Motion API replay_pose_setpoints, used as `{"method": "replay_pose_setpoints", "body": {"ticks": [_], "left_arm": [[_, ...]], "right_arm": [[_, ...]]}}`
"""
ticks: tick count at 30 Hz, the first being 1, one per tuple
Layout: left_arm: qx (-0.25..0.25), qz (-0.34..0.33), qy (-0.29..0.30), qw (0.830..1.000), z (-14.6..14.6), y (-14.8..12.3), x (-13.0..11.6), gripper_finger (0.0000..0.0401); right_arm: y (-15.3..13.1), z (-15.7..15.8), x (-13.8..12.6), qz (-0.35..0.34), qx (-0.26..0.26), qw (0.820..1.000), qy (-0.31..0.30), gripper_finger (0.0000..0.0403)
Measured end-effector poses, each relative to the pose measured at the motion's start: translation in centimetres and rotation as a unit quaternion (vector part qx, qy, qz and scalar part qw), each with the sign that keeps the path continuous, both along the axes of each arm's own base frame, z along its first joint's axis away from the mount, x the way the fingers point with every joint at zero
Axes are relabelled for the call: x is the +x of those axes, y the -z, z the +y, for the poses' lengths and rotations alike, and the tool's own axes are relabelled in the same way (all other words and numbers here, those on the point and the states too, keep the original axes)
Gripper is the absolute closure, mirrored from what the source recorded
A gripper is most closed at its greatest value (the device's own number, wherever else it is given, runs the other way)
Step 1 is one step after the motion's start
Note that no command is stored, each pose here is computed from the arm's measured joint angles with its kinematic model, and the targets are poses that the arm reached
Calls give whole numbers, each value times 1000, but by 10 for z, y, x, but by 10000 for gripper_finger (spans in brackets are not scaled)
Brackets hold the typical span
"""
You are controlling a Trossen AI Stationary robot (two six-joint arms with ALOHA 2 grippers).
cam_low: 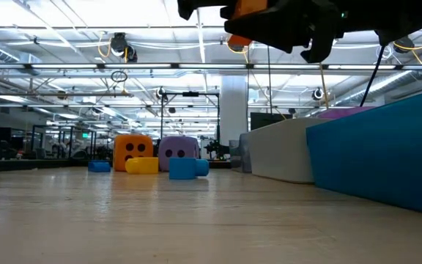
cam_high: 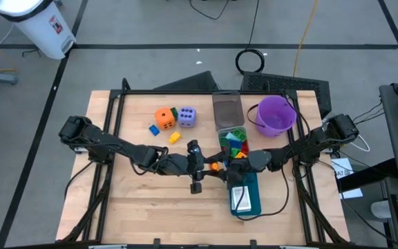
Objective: Pick & Place Toys
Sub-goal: Put the orange game piece into the gray bin
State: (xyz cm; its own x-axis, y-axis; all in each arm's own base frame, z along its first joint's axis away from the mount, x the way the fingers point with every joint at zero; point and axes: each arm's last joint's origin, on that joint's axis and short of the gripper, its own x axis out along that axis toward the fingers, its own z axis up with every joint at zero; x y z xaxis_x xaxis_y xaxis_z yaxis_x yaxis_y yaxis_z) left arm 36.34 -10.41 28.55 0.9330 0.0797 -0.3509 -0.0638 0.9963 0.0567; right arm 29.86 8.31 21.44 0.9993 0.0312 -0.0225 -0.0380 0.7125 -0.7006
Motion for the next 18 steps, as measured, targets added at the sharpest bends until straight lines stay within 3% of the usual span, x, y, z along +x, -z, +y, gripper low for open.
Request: {"method": "replay_pose_setpoints", "body": {"ticks": [5,18], "left_arm": [[-1,0,-2,1000,0,0,0,276],[-20,-10,-1,1000,-1,-2,0,180]], "right_arm": [[0,0,0,0,0,1000,-1,186],[0,0,0,-1,8,1000,4,181]]}}
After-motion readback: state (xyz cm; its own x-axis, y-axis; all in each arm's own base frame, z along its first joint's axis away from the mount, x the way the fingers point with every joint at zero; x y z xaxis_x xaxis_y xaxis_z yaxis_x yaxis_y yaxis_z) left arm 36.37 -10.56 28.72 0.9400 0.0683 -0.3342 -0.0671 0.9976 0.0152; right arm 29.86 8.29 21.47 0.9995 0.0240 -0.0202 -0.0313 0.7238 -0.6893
